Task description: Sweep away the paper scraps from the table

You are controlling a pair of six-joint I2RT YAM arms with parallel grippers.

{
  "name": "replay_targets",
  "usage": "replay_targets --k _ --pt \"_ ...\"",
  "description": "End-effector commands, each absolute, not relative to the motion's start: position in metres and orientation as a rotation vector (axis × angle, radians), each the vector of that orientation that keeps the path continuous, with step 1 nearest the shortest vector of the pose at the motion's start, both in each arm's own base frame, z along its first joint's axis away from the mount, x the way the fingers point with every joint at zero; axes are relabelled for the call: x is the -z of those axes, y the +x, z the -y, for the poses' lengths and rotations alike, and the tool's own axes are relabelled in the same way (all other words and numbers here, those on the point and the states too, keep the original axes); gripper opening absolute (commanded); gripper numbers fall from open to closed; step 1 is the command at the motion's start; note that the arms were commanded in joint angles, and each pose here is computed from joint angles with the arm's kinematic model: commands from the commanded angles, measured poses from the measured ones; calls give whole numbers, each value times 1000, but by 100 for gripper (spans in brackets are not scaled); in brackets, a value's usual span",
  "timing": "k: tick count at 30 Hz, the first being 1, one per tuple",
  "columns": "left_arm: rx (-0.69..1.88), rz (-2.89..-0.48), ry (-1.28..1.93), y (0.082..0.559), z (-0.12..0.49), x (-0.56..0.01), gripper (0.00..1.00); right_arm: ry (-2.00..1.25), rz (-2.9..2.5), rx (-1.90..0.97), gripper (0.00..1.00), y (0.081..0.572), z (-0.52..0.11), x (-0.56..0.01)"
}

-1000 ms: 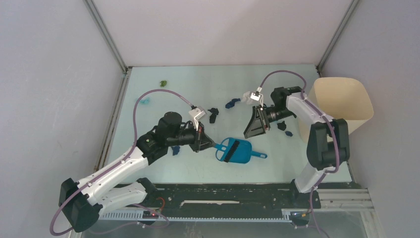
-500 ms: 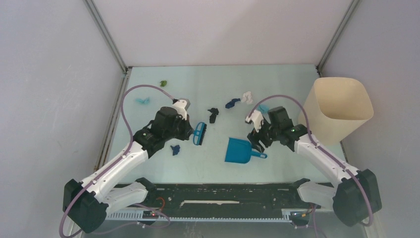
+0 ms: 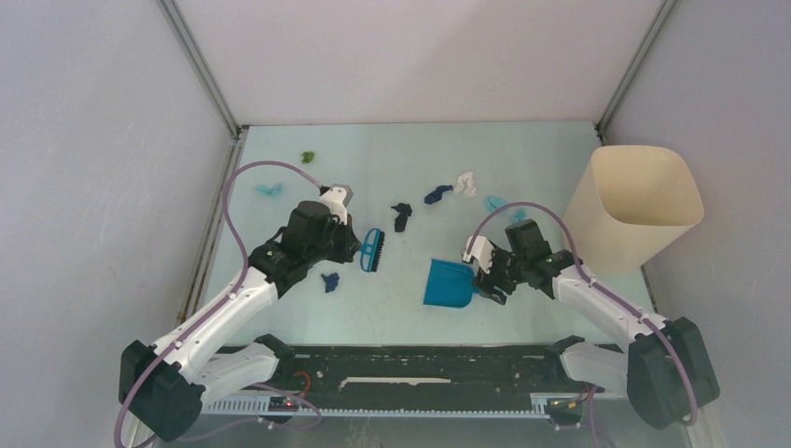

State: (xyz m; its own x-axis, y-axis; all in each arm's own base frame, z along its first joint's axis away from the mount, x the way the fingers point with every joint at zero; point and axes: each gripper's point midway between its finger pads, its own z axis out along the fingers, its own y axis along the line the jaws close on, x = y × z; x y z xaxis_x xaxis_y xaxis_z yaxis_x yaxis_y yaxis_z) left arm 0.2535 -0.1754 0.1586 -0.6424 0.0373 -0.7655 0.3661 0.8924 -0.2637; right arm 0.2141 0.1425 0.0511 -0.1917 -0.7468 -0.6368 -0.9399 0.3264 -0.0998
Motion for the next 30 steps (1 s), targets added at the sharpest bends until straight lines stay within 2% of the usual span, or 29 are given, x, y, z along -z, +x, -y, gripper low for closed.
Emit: replay_targets --k 1,11,24,30 --pt "519 -2184 275 259 176 -167 0 -1540 -1898 -514 72 215 -148 -52" --pt "535 -2204 274 261 178 -163 0 -1574 -1913 -533 66 210 -144 -45" --pt "553 -2199 278 260 180 -165 0 -1645 -2027 -389 63 217 -133 -24" --pt "558 -2191 282 259 180 -166 0 -1669 -2056 -387 50 215 -130 -18"
